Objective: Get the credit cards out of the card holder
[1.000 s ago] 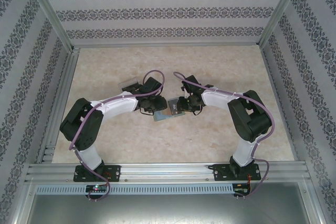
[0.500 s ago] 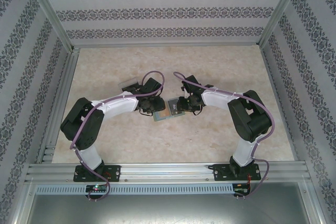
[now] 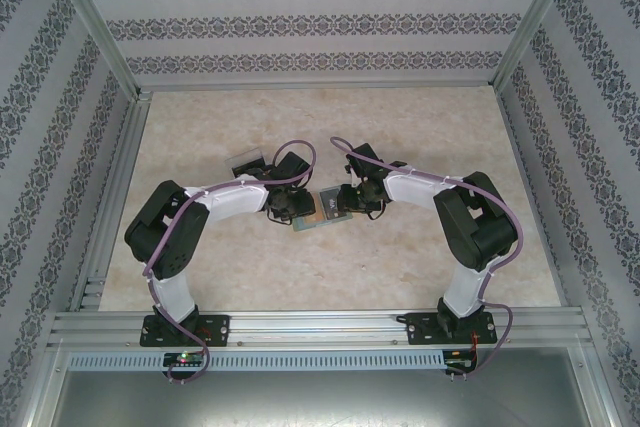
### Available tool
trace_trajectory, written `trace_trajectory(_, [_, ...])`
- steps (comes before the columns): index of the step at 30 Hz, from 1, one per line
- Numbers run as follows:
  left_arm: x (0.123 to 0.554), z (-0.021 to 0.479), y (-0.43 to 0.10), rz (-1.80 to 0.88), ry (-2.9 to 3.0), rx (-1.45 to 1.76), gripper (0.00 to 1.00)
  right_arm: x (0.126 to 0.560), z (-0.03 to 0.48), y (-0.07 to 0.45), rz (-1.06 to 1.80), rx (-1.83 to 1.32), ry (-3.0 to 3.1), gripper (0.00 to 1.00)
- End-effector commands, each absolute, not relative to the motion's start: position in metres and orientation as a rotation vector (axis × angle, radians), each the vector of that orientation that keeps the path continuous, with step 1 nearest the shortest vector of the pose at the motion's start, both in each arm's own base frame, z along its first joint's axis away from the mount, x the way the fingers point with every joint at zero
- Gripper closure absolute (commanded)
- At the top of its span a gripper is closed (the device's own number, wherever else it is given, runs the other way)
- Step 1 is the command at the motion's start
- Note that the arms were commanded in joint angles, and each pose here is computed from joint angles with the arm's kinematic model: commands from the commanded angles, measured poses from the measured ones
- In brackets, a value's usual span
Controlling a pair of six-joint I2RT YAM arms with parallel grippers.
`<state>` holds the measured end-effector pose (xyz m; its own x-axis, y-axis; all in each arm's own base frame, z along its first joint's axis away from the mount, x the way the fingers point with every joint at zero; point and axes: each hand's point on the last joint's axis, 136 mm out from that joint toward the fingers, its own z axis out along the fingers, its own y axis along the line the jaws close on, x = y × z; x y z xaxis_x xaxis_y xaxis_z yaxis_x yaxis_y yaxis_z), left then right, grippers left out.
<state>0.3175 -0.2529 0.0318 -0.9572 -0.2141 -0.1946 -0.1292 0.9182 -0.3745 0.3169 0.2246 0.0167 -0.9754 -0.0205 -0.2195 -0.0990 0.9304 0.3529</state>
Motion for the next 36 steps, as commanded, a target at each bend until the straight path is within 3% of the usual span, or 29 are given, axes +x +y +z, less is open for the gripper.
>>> trace_trajectory(1, [0.320,0.037,-0.255,-0.567,2.829,-0.262,0.63,0.303,0.000,0.239,0.613,-0.122,2.930,0.68])
trace_trajectory(36, [0.333,0.082,-0.321,-0.948,2.700,-0.019,0.62,0.307,0.001,0.233,0.623,-0.056,2.920,0.68])
